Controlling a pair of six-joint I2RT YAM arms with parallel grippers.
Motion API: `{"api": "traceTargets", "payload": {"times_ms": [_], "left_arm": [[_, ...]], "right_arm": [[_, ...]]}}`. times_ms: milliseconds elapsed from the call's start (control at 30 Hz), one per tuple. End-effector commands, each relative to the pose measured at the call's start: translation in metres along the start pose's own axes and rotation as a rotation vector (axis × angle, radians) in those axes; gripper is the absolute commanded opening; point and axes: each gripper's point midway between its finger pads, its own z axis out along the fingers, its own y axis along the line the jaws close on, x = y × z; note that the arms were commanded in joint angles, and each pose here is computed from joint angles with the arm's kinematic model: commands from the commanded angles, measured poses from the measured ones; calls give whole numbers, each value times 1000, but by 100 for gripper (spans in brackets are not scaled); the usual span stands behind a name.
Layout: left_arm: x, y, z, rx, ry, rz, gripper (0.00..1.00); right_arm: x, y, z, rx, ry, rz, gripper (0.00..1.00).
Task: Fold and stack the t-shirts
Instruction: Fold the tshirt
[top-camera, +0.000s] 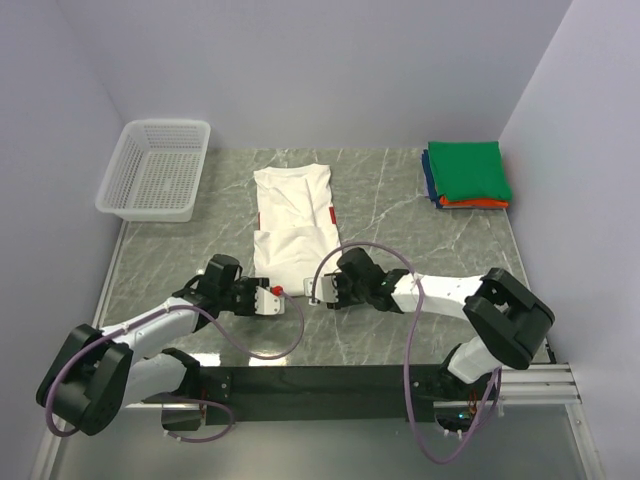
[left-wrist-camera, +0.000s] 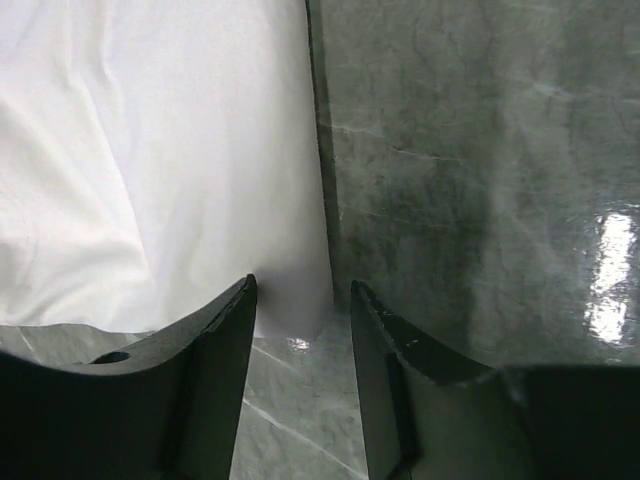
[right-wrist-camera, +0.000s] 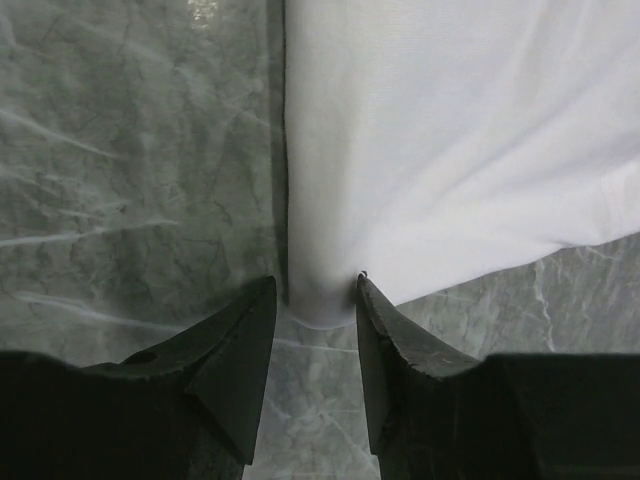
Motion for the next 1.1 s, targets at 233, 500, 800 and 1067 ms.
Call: {"api": "traceTargets", "payload": {"times_ms": [233,500,800,1067], "left_arm": [[4,1,4,4,14,42,38],[-6,3,1,34,-9,41,4],[-66,-15,-56,147,-156,28,1],[-109,-64,-117,306,-296,43,1]], "right_arm": [[11,17,5,-18,32,-44,44],[4,-3,5,20,42,29,0],[-35,14,-66,-70,-51,110,0],[-61,69,-127,-223,-148,71,0]]}}
